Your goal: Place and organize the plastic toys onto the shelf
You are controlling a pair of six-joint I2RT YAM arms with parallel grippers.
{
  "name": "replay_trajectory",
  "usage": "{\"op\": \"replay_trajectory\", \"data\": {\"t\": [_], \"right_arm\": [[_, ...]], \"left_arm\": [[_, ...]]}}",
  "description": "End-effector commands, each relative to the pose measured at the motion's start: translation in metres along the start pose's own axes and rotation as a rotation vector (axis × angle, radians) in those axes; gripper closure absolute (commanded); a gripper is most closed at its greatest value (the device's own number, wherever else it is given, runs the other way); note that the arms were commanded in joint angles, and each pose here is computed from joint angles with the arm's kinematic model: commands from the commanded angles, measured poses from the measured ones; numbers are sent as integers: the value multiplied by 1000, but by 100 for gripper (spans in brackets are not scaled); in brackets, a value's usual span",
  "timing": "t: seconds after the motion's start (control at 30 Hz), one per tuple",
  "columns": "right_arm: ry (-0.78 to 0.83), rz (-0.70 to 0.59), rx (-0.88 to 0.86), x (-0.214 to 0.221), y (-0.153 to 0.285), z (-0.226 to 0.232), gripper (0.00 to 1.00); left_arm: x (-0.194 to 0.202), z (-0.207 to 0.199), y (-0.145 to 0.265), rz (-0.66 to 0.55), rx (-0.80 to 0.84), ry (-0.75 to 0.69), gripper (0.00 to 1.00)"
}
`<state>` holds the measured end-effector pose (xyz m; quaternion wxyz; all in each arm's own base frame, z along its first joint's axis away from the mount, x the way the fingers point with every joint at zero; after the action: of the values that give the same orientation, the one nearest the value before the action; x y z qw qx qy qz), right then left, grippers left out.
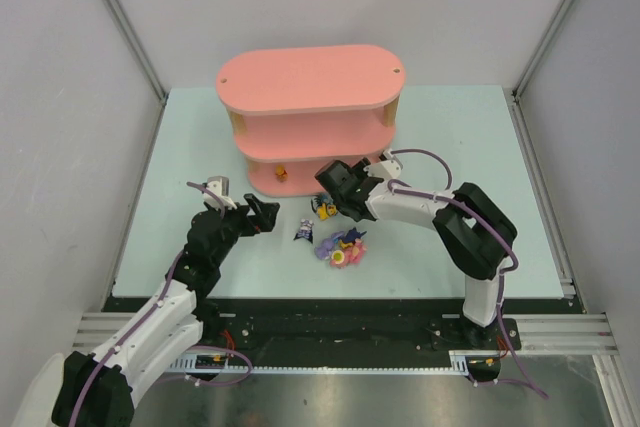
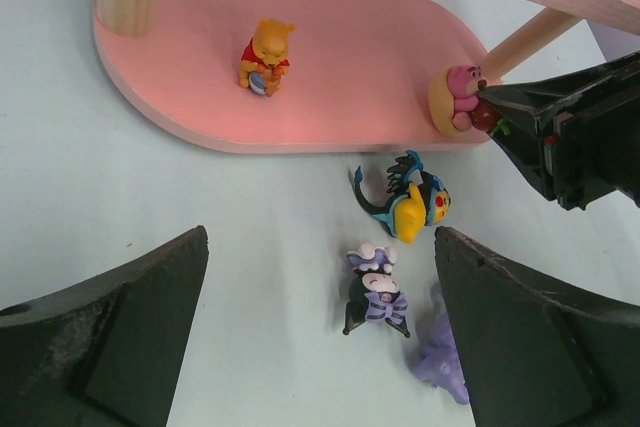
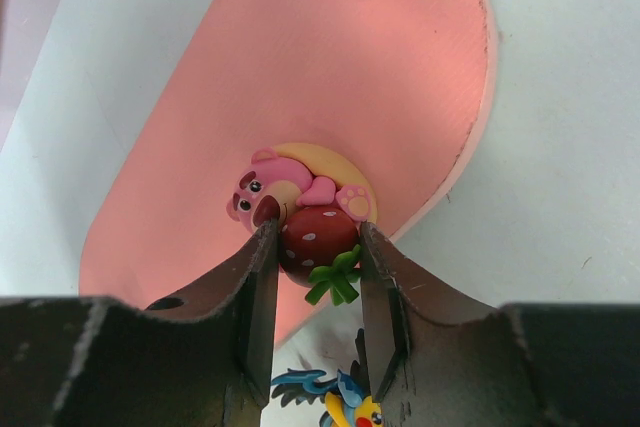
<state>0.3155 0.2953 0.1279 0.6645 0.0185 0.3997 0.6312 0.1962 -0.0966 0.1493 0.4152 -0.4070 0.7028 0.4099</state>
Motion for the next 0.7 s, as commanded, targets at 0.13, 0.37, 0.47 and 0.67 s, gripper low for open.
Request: {"op": "replay_trajectory", "data": {"t": [0.13,0.37,0.47,0.67], "right_arm": [[-42,-32,-58,3,-3,28,100],[-36,-23,-64,6,-4,29,91],[-34,-23,-64,7,-4,29,84],[-32,-19,-65,8,-4,28,70]], "left_arm": [[-20,-7,1,-55,9,-8,0],[-21,-6,1,-55,5,-13,0],[-21,-6,1,-53,1,-14,0],[-20,-6,1,-49,2,-15,0]]}}
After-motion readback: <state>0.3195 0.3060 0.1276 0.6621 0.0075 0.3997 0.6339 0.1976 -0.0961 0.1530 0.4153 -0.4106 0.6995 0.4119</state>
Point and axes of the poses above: each gripper's point midway between its finger pads, its own y axis back along the fingers, its own z axis along the line the jaws close on, x = y × z, the point moved 8 cm from there along y, back along the fingers, and after that the axes turned 10 degrees about -y, right-handed, at the moved point
